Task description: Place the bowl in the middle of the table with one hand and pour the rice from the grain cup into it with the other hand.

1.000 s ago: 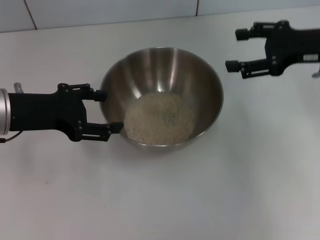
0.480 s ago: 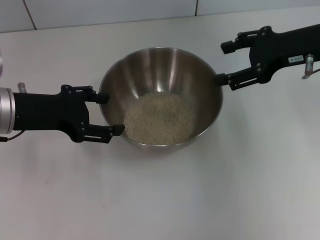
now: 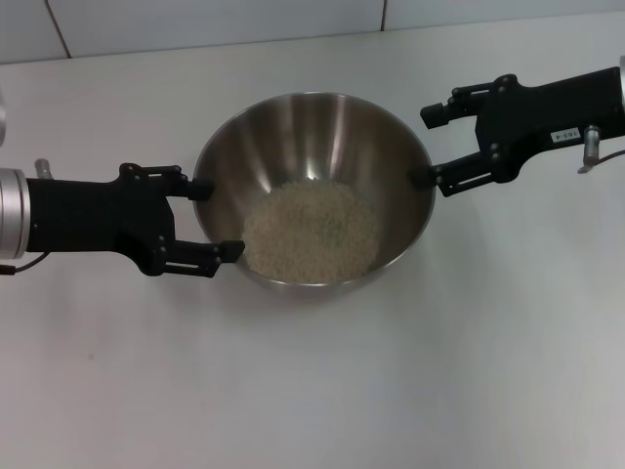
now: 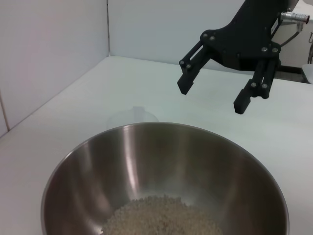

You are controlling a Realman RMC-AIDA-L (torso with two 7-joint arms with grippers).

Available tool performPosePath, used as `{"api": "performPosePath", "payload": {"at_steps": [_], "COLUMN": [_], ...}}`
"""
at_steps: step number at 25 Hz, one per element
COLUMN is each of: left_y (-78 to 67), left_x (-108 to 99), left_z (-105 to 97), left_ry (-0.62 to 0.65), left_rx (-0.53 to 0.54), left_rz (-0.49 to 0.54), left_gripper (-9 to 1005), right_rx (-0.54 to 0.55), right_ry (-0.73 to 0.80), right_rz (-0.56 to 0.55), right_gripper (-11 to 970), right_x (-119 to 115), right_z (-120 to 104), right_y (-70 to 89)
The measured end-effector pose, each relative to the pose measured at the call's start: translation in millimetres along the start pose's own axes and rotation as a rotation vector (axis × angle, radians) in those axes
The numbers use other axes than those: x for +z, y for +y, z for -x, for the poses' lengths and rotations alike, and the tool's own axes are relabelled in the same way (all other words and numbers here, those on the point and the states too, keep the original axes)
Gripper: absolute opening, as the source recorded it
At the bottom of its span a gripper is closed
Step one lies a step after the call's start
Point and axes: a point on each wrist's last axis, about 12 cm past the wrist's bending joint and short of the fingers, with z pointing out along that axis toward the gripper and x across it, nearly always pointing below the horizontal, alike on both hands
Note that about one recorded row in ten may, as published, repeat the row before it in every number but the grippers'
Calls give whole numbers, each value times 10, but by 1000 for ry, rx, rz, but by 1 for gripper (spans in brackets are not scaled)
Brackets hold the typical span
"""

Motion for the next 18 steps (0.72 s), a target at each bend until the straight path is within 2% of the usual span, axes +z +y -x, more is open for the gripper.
{"api": "performPosePath", "payload": {"at_steps": [8, 18], "left_y": [5, 4], "left_x": [8, 9], "left_z": [15, 14], "left_ry": [3, 4], "left_rx": [-6, -5], "left_rz": [-2, -3], "left_gripper": [844, 844], "right_rx": [19, 16], "right_ry": [31, 34], "right_rz": [4, -2], "right_gripper": [834, 834], "right_x": [-10, -14], "right_z": [-90, -98], "right_y": [40, 43]}}
